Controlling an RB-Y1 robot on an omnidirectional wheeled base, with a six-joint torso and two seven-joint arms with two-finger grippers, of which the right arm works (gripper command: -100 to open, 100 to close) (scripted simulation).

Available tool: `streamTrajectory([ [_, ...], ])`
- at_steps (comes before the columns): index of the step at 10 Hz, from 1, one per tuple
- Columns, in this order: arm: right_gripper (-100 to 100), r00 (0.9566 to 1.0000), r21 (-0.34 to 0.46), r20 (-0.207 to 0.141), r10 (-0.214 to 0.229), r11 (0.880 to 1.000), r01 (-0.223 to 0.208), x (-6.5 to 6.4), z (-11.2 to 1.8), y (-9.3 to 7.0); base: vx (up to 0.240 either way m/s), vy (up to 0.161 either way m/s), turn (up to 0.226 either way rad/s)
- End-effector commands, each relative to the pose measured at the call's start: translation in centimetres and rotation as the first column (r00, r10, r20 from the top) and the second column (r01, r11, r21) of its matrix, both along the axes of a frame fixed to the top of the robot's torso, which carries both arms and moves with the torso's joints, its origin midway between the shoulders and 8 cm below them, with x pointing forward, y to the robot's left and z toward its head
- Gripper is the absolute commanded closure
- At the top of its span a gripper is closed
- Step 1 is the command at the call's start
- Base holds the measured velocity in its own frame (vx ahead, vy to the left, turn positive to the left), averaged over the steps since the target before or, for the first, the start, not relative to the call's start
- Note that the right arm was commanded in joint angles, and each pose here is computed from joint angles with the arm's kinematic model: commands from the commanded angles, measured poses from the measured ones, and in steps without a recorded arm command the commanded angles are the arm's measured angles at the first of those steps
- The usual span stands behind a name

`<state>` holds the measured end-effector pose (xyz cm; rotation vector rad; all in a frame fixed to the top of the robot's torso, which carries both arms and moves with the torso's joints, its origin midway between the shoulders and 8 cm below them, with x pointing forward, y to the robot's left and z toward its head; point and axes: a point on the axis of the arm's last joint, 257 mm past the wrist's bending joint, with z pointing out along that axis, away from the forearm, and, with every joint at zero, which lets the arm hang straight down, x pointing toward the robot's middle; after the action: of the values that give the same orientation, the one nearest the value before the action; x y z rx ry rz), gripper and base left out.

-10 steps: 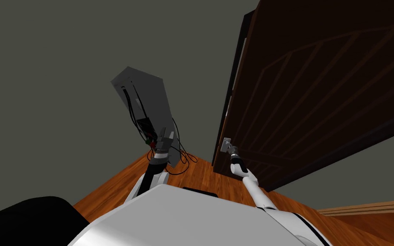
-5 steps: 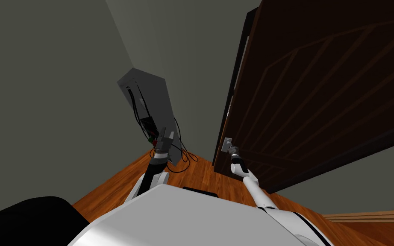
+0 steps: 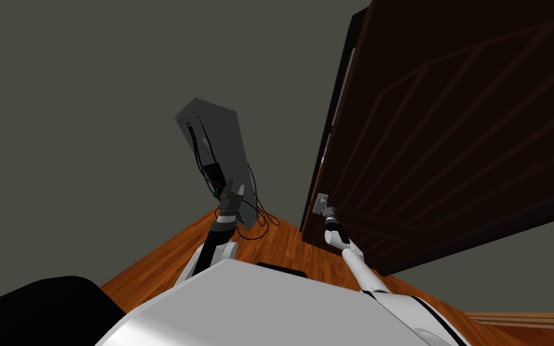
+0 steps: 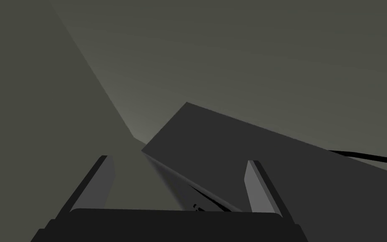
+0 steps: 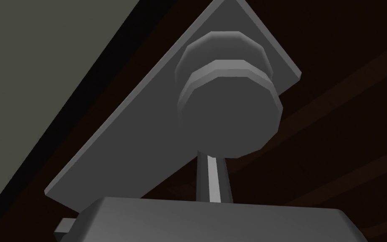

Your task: Pull the door open

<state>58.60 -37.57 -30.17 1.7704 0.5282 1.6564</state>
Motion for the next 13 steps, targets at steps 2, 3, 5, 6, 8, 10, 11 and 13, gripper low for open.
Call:
streamTrajectory([
  [2,-100,0.9997,0.112,0.022,-0.004,0.994,0.001,0.2,0.1,1.1,-0.088,-0.04,-0.004],
  [3,-100,0.9995,0.154,0.03,-0.006,0.988,0.001,0.3,0.1,1.5,-0.116,-0.043,0.025],
  [5,-100,0.9992,0.199,0.039,-0.008,0.98,0.0,0.3,0.1,2.0,-0.084,-0.02,0.018],
  [6,-100,0.9983,0.296,0.057,-0.015,0.955,-0.003,0.5,0.2,3.0,-0.076,-0.017,0.006],
  [8,-100,0.9976,0.346,0.066,-0.019,0.938,-0.005,0.6,0.2,3.5,-0.097,-0.037,0.013],
  [10,-100,0.9961,0.444,0.083,-0.028,0.896,-0.012,0.7,0.3,4.6,-0.088,-0.03,0.007],
  [11,-100,0.9953,0.489,0.091,-0.033,0.872,-0.016,0.8,0.3,5.1,-0.081,-0.031,0.014],
  [13,-100,0.9937,0.569,0.104,-0.043,0.822,-0.024,0.9,0.4,6.1,-0.093,-0.031,0.011],
])
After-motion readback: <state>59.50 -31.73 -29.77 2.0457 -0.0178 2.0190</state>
